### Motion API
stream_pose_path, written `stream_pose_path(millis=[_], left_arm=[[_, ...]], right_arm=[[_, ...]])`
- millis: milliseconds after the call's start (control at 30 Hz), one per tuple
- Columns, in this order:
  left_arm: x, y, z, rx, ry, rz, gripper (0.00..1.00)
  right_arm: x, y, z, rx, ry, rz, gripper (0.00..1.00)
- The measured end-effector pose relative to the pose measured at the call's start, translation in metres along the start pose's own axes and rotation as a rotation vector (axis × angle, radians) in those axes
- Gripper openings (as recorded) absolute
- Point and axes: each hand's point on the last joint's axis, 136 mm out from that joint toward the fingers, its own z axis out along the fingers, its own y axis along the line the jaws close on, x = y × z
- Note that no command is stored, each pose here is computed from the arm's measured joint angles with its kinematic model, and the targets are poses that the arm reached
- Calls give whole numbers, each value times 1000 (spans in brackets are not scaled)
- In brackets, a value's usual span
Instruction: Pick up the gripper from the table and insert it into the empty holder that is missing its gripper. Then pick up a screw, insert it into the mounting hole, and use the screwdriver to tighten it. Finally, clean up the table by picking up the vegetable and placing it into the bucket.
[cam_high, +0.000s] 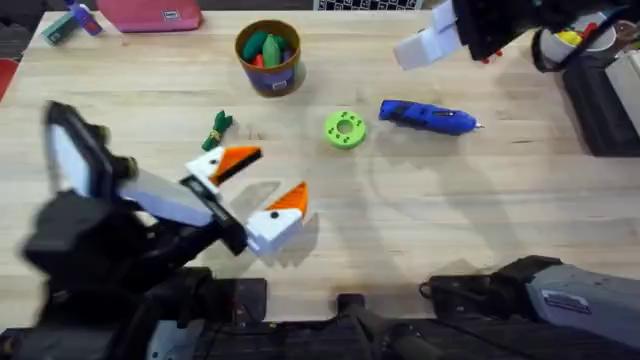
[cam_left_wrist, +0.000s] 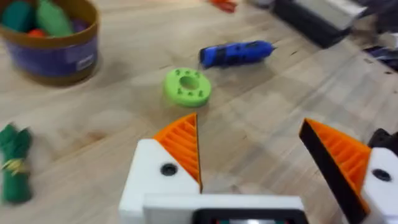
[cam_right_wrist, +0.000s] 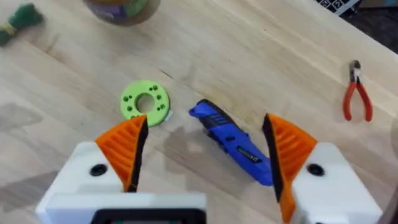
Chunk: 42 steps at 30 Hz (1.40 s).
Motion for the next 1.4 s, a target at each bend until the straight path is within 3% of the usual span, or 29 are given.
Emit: stream_pose_path(millis=[200,367,500,667,833,1067,1267,1400], left_arm=[[-47,6,-34,-204,76,-11,985],[-66,21,-50,-345,213,-74,985],[-77,34,-51,-394,348,-71,985],[-94,50,-38,-401,427,-48,985],[-90,75,-38,-499,508,-41,985],[-71,113,-41,-630,750,-90,985],[-63,163,-35,-705,901,-204,985],[-48,200,-33,-744,955,-283,985]], right_arm=[[-4,0,-31,12,-87,85,994],[20,6,-45,17,-133,119,991],[47,12,-39,15,-129,151,993],[82,19,-28,8,-93,183,992],[102,23,-22,2,-44,216,994],[106,24,-16,-1,-18,231,994],[110,25,-12,-3,4,234,993],[111,25,-12,-4,10,237,994]])
